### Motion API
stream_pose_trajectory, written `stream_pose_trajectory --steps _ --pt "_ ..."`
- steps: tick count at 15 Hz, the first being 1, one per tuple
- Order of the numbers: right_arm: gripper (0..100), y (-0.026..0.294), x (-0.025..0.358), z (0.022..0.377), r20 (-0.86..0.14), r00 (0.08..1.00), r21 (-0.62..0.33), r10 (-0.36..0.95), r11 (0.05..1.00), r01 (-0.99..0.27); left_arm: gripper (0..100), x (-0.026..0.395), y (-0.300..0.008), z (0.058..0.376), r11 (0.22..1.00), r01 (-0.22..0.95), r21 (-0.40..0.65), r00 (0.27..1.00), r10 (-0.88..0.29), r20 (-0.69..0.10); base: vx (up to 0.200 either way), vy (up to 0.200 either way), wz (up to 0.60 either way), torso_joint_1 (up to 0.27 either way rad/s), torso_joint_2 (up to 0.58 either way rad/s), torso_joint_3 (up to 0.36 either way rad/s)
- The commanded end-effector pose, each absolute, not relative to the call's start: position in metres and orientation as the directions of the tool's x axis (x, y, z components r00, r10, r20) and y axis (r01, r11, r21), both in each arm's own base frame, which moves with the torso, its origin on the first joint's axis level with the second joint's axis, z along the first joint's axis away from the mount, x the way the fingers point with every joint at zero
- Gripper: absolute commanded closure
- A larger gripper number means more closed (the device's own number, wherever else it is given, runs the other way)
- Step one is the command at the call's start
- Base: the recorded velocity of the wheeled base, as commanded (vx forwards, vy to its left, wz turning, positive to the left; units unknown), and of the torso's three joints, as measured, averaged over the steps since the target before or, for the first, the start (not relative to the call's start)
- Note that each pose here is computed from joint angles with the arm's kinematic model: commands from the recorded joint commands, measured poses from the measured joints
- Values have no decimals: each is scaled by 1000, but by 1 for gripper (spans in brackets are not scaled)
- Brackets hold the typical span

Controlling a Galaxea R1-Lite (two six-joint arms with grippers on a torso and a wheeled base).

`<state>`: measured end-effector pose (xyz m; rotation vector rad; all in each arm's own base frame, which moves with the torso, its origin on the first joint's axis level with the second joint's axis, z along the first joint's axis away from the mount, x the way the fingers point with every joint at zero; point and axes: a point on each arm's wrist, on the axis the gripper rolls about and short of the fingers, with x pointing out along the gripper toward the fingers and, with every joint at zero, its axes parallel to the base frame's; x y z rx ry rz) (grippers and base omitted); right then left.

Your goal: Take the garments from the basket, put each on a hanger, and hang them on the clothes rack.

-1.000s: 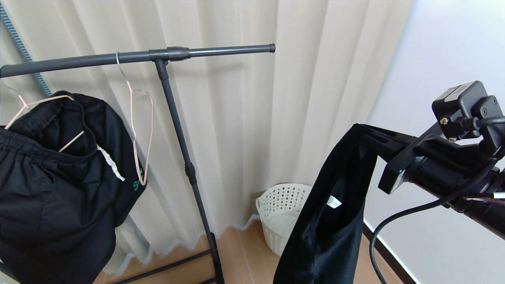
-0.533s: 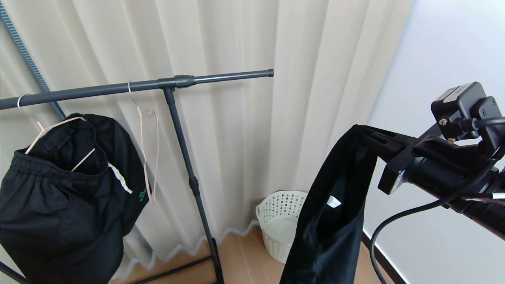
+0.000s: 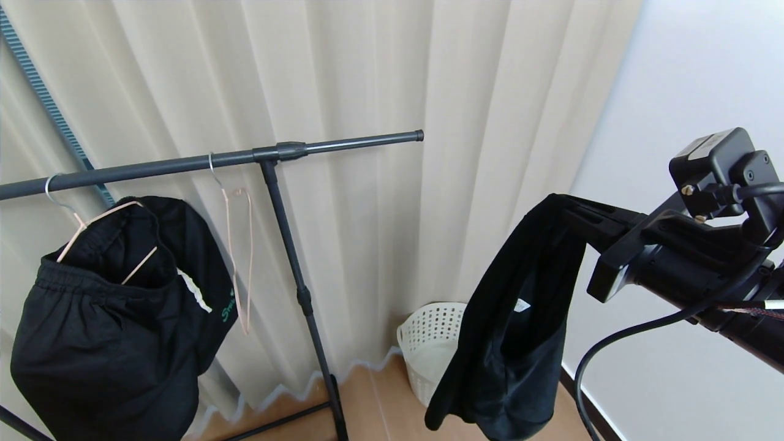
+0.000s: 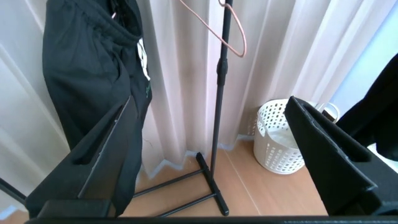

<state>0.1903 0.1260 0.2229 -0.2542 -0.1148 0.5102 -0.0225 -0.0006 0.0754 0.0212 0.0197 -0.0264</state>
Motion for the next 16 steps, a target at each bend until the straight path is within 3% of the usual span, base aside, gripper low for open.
stream_pose_trajectory --steps 1,5,13,16 --pt "100 126 190 223 46 867 -269 496 842 -468 0 -22 -1 75 1000 23 21 1000 -23 -21 0 0 0 159 -349 -188" --pt "100 127 191 219 34 868 -272 495 840 -469 0 -22 -1 75 999 24 22 999 -23 -23 0 0 0 61 -130 -66" --pt "100 127 192 218 28 869 -272 494 840 -469 0 -22 -1 75 999 24 22 999 -23 -23 0 0 600 5 -3 -2" --pt "100 127 192 219 32 868 -272 495 840 -469 0 -22 -1 75 999 25 21 999 -25 -23 -67 0 0 2 -1 -1"
